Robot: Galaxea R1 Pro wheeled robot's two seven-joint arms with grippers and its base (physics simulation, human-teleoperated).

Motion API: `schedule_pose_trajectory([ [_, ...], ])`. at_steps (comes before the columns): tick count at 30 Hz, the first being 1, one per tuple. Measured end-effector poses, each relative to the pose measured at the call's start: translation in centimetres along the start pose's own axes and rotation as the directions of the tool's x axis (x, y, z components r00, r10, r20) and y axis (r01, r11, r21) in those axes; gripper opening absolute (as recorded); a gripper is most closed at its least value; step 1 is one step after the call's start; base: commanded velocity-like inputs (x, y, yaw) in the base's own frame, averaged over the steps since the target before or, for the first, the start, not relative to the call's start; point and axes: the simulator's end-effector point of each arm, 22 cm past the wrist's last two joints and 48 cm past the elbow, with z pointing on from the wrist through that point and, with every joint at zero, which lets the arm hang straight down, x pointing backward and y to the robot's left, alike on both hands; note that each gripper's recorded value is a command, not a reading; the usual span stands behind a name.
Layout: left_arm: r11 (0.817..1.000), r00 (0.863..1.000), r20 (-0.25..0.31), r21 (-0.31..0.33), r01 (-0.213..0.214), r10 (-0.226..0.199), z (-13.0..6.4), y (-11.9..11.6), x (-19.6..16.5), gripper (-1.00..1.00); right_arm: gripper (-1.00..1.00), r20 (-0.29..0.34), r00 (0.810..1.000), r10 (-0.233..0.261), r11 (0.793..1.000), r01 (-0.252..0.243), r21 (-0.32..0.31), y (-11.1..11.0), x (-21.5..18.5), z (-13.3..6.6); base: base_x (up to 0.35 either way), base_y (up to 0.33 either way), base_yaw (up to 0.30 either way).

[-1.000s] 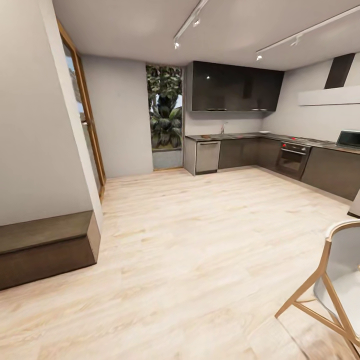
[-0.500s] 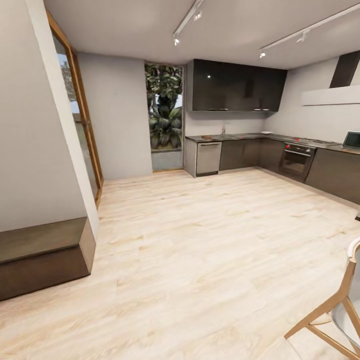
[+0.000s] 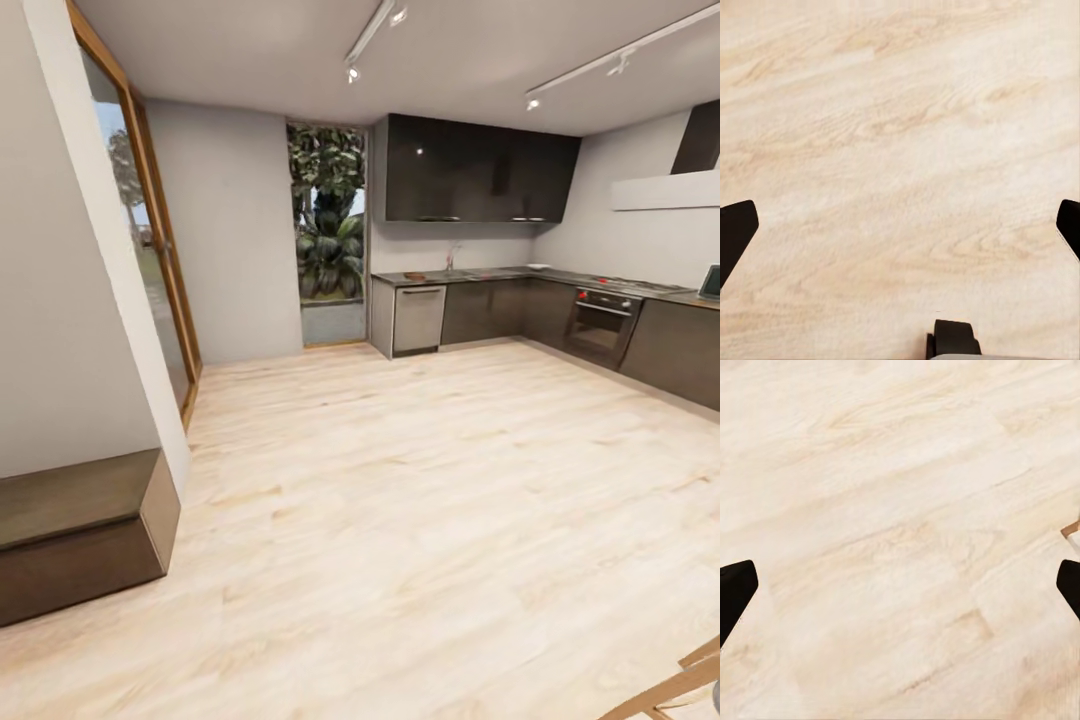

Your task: In the kitchen, take the Vidalia onion out of the sink, dice it on the chopping board with the paring knife, put the diced onion into the bowl on the countertop, then place both the paring knife and the chopping board into the sink.

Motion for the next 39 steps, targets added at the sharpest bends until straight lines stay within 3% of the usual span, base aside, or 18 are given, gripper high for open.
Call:
schedule_pose_trajectory([
  [39,1.0,1.0,-0.002,0.001,-0.001,0.001,-0.01,-0.08,0.09,1.0,1.0,0.0,1.0,0.0,1.0,0.0,0.0,0.01,0.0,0.0,0.324,0.0,-0.016],
])
